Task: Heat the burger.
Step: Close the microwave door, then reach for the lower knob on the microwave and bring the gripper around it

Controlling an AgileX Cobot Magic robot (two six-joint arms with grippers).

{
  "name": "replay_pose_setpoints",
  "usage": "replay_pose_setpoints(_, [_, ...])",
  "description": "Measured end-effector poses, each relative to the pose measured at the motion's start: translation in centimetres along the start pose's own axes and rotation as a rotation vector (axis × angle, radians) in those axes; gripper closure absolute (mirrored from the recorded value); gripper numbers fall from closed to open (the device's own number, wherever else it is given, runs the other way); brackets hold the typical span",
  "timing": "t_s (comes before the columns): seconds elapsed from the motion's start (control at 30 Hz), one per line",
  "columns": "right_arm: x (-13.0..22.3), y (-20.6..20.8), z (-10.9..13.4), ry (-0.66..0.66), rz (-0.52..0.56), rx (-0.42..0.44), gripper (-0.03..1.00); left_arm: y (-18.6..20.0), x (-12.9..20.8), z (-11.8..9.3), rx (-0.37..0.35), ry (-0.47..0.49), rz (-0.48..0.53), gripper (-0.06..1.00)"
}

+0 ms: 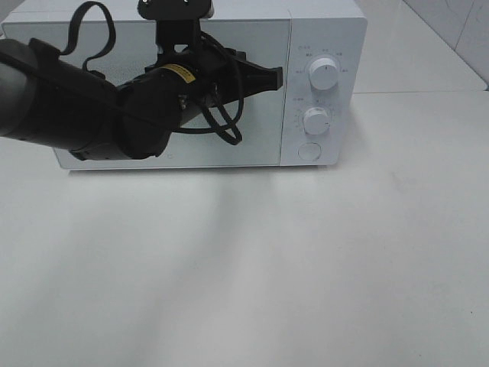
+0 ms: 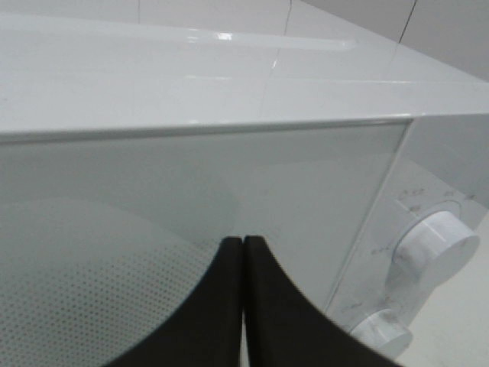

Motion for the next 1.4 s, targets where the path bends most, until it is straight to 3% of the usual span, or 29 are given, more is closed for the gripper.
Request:
replay_pose_setpoints(0.2, [0.0,0.0,0.0,0.0,0.0,0.0,0.26,2.5,0.0,-2.2,0.058,-0.012,0.015,0.94])
replay_pose_setpoints(0.27, [0.0,0.0,0.0,0.0,0.0,0.0,0.26,4.1,0.7,-3.5,0.122,-0.029,0.085,0.94])
replay_pose_setpoints(0.33, [0.0,0.0,0.0,0.0,0.0,0.0,0.26,4.4,1.0,-3.6,0.142,-0.036,0.116,0.94])
replay_pose_setpoints(0.43, [0.0,0.0,0.0,0.0,0.0,0.0,0.26,5.1,1.9,-4.2,0.199,-0.045,0.222,0.86])
replay_pose_setpoints(0.47, [0.0,0.0,0.0,0.0,0.0,0.0,0.26,5.8,2.6,-4.7,0.242,-0.048,0.31,0.69])
replay_pose_setpoints(0.5, [0.0,0.0,0.0,0.0,0.0,0.0,0.26,5.8,2.6,-4.7,0.242,-0.048,0.31,0.69])
replay_pose_setpoints(0.53, [0.0,0.0,0.0,0.0,0.0,0.0,0.26,6.2,2.8,-4.8,0.26,-0.049,0.345,0.59])
replay_pose_setpoints(0.57, [0.0,0.0,0.0,0.0,0.0,0.0,0.26,7.0,3.4,-5.2,0.299,-0.052,0.423,0.35])
replay_pose_setpoints(0.6, [0.0,0.0,0.0,0.0,0.0,0.0,0.26,7.0,3.4,-5.2,0.299,-0.052,0.423,0.35])
replay_pose_setpoints(0.67, [0.0,0.0,0.0,0.0,0.0,0.0,0.26,8.5,3.9,-5.6,0.356,-0.054,0.528,0.05])
replay_pose_setpoints(0.73, [0.0,0.0,0.0,0.0,0.0,0.0,0.26,9.3,3.8,-5.7,0.385,-0.057,0.575,-0.01])
replay_pose_setpoints(0.9, [0.0,0.0,0.0,0.0,0.0,0.0,0.26,11.0,3.4,-5.8,0.44,-0.096,0.643,-0.03])
replay_pose_setpoints(1.1, [0.0,0.0,0.0,0.0,0.0,0.0,0.26,13.9,1.5,-5.0,0.502,-0.236,0.679,-0.03])
replay_pose_setpoints(1.4, [0.0,0.0,0.0,0.0,0.0,0.0,0.26,16.6,-0.5,-3.5,0.488,-0.275,0.716,-0.03])
Point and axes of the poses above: a point on each arm's last joint axis where the gripper is mounted, y pointing back along that axis away from the gripper, z along the wrist's bending axis when the last joint is at zero, x = y × z, the point moved 5 cm from there along -y, pointing out along that axis toward the gripper, and after that the axes turned 13 degrees about -y, right-handed, at the moved point
